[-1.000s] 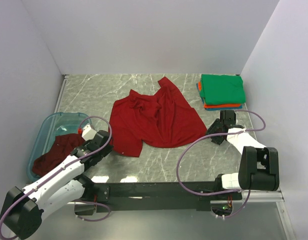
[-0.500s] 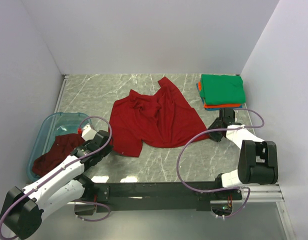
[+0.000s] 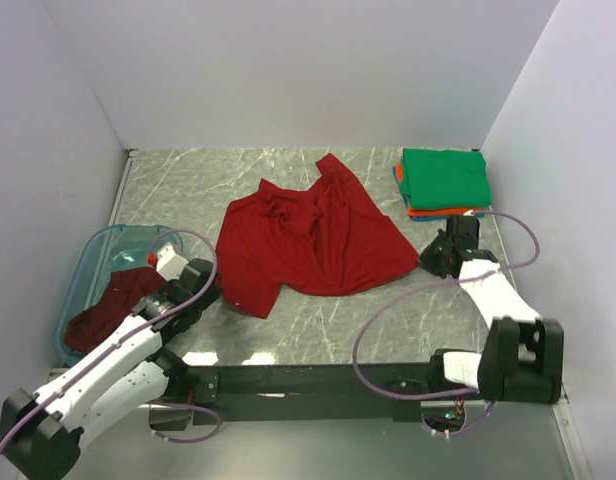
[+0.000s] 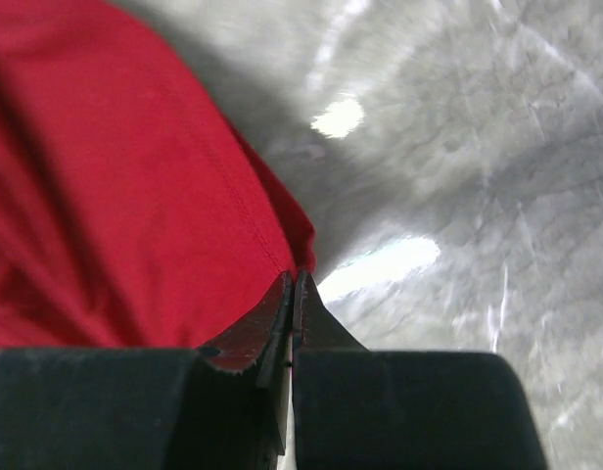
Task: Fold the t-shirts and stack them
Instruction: Flatten the tshirt out
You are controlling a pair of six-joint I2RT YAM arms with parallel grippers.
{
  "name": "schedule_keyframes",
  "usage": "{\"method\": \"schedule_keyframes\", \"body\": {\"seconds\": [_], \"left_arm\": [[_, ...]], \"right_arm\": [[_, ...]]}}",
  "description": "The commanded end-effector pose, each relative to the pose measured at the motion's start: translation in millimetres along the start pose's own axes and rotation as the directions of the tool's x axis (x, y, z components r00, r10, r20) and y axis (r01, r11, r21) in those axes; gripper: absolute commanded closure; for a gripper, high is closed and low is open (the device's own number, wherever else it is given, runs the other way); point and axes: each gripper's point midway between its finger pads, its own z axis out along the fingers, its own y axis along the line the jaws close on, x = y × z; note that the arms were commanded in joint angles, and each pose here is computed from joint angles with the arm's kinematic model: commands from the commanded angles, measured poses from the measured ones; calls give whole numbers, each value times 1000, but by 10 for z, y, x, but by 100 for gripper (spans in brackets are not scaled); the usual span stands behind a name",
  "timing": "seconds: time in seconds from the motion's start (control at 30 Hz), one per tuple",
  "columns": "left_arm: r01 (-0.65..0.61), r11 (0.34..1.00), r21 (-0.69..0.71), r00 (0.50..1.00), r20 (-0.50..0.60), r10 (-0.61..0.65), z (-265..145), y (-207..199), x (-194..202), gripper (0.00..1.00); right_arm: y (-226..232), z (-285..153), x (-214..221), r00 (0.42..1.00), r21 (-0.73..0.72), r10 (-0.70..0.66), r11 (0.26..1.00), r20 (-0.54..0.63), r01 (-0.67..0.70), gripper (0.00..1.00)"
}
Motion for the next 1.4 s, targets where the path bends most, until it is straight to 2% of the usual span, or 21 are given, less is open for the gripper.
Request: {"method": "schedule_keyframes", "body": {"seconds": [0.0, 0.17, 0.27, 0.37, 0.4, 0.47, 0.5, 0.57, 0.6, 0.63, 0.7, 0.73, 0.77, 0.87, 0.97, 1.03, 1.07, 1.1, 1.17, 1.27, 1.37], "left_arm": [[45, 990, 130, 989, 132, -62, -300, -437, -535, 99], [25, 961, 276, 963, 250, -97, -768, -823, -1087, 99], [-3, 921, 389, 935, 327, -135, -1223, -1100, -1510, 99], [-20, 867, 497, 890, 405, -211, -1818, -1298, -2001, 99], [-38, 840, 541, 866, 438, -242, -2127, -1351, -2224, 99], [-35, 814, 580, 845, 452, -287, -2430, -1364, -2424, 99], [-54, 769, 637, 824, 463, -326, -2762, -1393, -2601, 99], [-88, 707, 701, 806, 467, -363, -3105, -1440, -2745, 99], [-142, 659, 739, 782, 492, -383, -3414, -1440, -2874, 99], [-188, 595, 781, 784, 485, -388, -3632, -1514, -2894, 99], [-235, 527, 817, 759, 493, -426, -4056, -1488, -3057, 99], [-270, 491, 828, 768, 492, -409, -4189, -1511, -3039, 99], [-287, 468, 836, 767, 493, -411, -4317, -1504, -3067, 99], [-370, 338, 865, 756, 492, -432, -4922, -1481, -3175, 99], [-428, 247, 869, 745, 494, -448, -5308, -1427, -3201, 99], [-449, 245, 859, 730, 511, -453, -5393, -1476, -3238, 99], [-471, 217, 855, 713, 514, -477, -5585, -1412, -3270, 99], [-485, 230, 844, 709, 533, -462, -5573, -1500, -3270, 99], [-527, 198, 827, 692, 552, -465, -5749, -1530, -3256, 99], [-555, 249, 794, 636, 598, -488, -5801, -1576, -3304, 99], [-540, 306, 784, 627, 617, -476, -5590, -1712, -3372, 99]], "right_arm": [[306, -458, -327, 990, -112, -44, 992, 134, 59, 100], [634, -1211, -710, 947, -220, -50, 967, 317, 125, 100], [805, -1713, -925, 908, -269, -31, 950, 418, 156, 100], [956, -2311, -1106, 856, -315, 0, 930, 517, 190, 100], [970, -2445, -1126, 845, -320, 5, 927, 534, 197, 100], [1046, -2923, -1228, 790, -351, 39, 908, 612, 227, 100], [1029, -3053, -1242, 775, -348, 49, 910, 630, 225, 100], [1066, -3522, -1270, 716, -370, 73, 889, 694, 269, 100], [1037, -3640, -1250, 705, -366, 75, 890, 705, 271, 100], [1048, -3918, -1258, 665, -375, 91, 878, 741, 297, 100], [995, -4294, -1209, 615, -379, 115, 869, 780, 318, 100], [976, -4400, -1177, 602, -378, 117, 866, 790, 328, 100], [918, -4522, -1155, 580, -375, 132, 870, 804, 321, 100], [793, -4946, -1013, 513, -386, 175, 857, 840, 341, 100], [685, -5318, -910, 438, -391, 215, 846, 873, 363, 100], [609, -5550, -862, 393, -386, 234, 846, 889, 368, 100], [586, -5617, -850, 381, -383, 239, 847, 893, 369, 100], [547, -5751, -815, 357, -384, 251, 844, 900, 374, 100], [524, -5826, -843, 343, -380, 255, 848, 904, 369, 100], [528, -5904, -870, 329, -389, 271, 840, 905, 378, 100], [566, -5836, -952, 332, -379, 259, 846, 907, 374, 100]]}}
